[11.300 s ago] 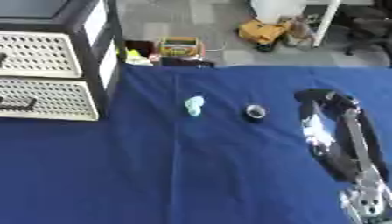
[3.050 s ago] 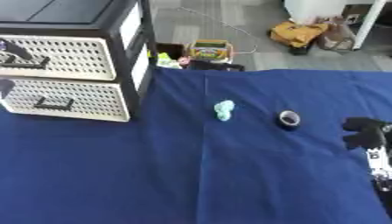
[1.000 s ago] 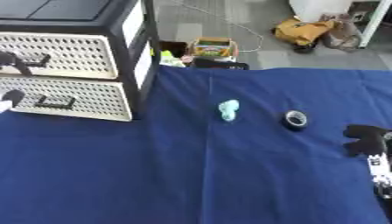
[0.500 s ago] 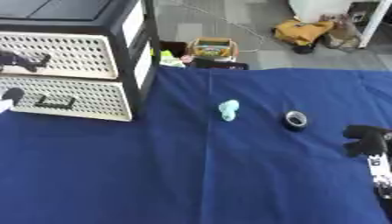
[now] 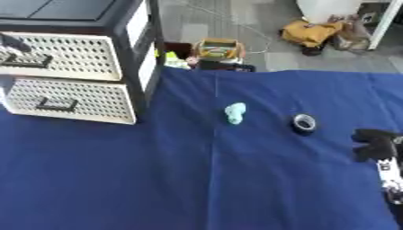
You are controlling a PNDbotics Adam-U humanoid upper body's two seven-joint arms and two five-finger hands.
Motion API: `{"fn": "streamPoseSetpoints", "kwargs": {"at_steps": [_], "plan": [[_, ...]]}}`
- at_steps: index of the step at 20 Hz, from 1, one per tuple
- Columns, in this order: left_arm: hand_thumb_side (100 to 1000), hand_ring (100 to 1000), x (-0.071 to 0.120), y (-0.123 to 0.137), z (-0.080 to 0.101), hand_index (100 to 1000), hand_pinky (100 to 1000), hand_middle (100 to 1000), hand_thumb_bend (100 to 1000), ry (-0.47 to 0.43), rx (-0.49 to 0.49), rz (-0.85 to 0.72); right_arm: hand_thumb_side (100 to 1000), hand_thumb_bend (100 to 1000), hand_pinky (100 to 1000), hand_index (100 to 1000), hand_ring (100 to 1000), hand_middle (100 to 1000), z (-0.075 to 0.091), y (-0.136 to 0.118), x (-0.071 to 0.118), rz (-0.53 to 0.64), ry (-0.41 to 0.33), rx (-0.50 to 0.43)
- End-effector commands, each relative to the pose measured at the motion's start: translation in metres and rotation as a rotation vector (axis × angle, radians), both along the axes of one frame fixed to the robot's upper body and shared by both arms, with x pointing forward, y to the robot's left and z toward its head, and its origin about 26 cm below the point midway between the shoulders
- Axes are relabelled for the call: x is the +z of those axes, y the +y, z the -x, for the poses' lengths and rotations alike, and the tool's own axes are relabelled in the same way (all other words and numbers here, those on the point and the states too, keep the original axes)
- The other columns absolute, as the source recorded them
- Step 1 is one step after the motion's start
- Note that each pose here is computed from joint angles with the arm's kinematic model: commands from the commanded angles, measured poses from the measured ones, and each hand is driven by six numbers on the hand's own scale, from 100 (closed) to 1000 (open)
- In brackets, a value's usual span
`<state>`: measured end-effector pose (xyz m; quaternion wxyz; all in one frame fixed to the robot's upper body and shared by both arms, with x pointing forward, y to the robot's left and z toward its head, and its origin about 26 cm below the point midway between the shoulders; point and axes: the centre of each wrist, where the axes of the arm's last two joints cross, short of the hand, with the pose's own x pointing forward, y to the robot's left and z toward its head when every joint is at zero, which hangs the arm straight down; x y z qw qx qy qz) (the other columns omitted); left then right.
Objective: Pick up objects from table and place into drawer.
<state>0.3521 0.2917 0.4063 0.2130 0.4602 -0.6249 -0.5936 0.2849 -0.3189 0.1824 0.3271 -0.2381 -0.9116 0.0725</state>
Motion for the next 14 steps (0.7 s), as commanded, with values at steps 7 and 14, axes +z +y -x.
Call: {"fn": "streamPoseSetpoints", "kwargs": {"at_steps": [7, 14], "plan": [[284, 100, 0.006, 0.006, 0.000, 900, 214, 100, 100, -0.045, 0.065, -0.026, 872, 188, 626, 710, 709, 384, 0.002, 0.000, 0.006, 0.011, -0.021, 0.002], [292, 100, -0.002, 0.001, -0.011, 926, 208, 100, 100, -0.016, 0.066, -0.056, 873, 188, 628, 711, 710, 383, 0.001, 0.001, 0.007, 0.010, -0.026, 0.005]]}}
